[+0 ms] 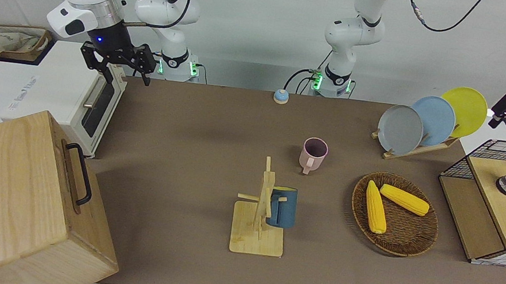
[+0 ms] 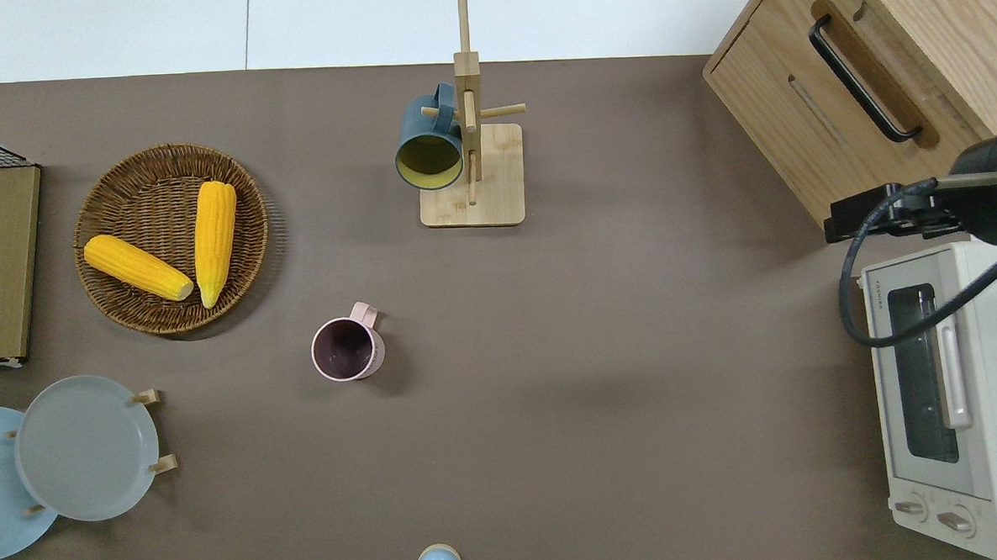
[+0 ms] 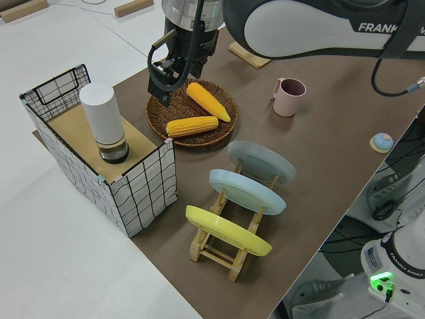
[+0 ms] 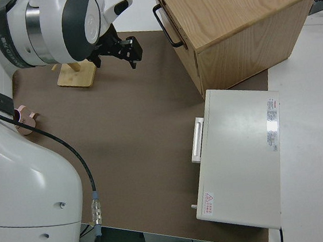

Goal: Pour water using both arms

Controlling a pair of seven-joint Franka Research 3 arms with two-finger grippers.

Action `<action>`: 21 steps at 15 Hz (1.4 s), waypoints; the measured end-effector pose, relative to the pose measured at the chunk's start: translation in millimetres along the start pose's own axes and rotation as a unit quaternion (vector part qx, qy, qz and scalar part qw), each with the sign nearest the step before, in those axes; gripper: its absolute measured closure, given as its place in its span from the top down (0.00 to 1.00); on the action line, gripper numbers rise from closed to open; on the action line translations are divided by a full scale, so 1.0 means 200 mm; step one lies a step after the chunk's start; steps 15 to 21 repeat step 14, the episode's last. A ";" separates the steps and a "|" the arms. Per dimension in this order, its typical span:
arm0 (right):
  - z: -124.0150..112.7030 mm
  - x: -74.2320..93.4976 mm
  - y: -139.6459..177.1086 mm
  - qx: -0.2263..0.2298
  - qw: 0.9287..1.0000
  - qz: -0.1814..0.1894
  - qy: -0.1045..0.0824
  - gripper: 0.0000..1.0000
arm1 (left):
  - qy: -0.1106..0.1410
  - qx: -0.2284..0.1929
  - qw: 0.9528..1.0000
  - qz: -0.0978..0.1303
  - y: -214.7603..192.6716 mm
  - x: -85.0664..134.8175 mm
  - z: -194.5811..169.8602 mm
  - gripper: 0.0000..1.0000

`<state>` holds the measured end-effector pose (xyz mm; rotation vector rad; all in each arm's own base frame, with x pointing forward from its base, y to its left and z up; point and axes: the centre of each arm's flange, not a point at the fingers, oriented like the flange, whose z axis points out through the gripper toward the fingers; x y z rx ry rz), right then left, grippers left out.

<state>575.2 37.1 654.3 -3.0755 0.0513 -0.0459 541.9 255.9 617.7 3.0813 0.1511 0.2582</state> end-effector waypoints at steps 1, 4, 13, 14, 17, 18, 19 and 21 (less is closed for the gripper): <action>0.00 0.00 0.00 0.000 1.000 0.000 0.000 0.99 | -0.013 -0.001 1.000 0.001 0.08 0.00 -0.01 1.00; 0.00 0.00 0.00 0.000 1.000 0.000 0.000 0.99 | -0.050 0.005 0.999 -0.010 0.47 0.01 -0.03 1.00; 0.00 0.00 0.00 0.000 1.000 0.000 0.000 0.99 | -0.087 0.011 0.994 0.072 1.22 -0.02 -0.02 1.00; 0.00 0.00 0.00 0.000 1.000 0.000 0.000 0.99 | -0.087 0.011 0.993 0.078 1.25 -0.02 -0.01 1.00; 0.00 0.00 0.00 0.000 1.000 0.000 0.000 0.99 | -0.087 0.011 0.993 0.078 1.25 -0.02 -0.01 1.00; 0.00 0.00 0.00 0.000 1.000 0.000 0.000 0.99 | -0.087 0.011 0.993 0.078 1.25 -0.02 -0.01 1.00; 0.00 0.00 0.00 0.000 1.000 0.000 0.000 0.99 | -0.087 0.011 0.993 0.078 1.25 -0.02 -0.01 1.00; 0.00 0.00 0.00 0.000 1.000 0.000 0.000 0.99 | -0.087 0.011 0.993 0.078 1.25 -0.02 -0.01 1.00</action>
